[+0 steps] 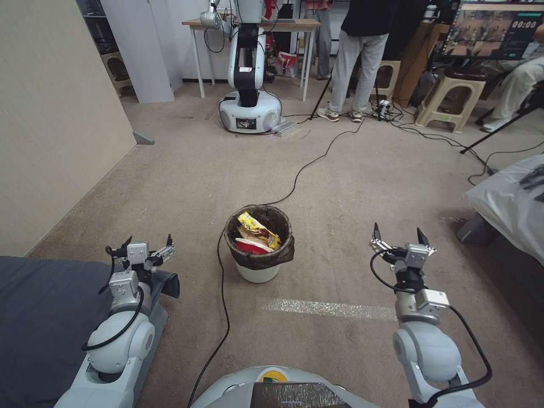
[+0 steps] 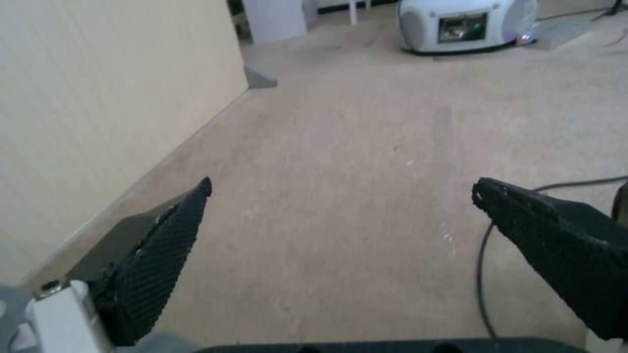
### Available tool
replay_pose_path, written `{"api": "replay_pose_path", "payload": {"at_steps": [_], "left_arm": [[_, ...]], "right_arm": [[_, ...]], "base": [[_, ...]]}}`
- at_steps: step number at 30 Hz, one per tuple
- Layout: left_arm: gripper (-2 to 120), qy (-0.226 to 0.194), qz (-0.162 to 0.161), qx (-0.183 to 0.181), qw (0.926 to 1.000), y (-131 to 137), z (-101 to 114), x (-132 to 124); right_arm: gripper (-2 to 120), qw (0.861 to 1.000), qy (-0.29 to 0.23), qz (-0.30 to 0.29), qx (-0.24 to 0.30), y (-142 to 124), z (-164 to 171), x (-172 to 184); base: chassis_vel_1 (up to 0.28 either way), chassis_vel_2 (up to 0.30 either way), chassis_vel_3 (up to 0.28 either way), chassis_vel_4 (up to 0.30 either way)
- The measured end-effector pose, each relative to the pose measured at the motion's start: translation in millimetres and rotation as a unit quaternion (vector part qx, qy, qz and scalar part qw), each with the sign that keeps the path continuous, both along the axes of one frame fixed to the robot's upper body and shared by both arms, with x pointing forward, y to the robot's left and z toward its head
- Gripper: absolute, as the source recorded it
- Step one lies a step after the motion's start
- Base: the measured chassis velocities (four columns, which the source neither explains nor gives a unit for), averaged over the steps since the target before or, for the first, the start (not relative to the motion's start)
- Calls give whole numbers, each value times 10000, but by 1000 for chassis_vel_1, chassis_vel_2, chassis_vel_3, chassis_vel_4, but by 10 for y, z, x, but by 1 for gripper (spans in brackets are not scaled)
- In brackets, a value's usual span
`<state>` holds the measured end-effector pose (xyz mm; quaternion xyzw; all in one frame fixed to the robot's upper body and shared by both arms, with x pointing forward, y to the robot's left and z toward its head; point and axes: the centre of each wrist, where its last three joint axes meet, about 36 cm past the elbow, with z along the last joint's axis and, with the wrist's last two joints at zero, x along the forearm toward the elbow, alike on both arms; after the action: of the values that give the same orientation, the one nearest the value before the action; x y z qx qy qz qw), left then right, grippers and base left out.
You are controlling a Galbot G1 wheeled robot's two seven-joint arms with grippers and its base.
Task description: Pick up the trash bin, then pick up the garbage from the floor and place it into the trash bin.
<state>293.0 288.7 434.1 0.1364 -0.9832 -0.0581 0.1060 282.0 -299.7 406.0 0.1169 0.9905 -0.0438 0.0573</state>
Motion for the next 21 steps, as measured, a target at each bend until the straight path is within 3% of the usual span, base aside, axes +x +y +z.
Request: {"api": "replay_pose_path", "payload": {"at_steps": [3, 21], "left_arm": [[100, 59, 77, -41, 9999, -13, -101, -78], [100, -239, 101, -63, 9996, -63, -159, -32]], "right_arm": [[100, 10000, 42, -50, -24, -64, -109, -104], [100, 9999, -106, -6, -12, 38, -117, -110]], "base": [[0, 0, 0, 0], [0, 0, 0, 0]]}}
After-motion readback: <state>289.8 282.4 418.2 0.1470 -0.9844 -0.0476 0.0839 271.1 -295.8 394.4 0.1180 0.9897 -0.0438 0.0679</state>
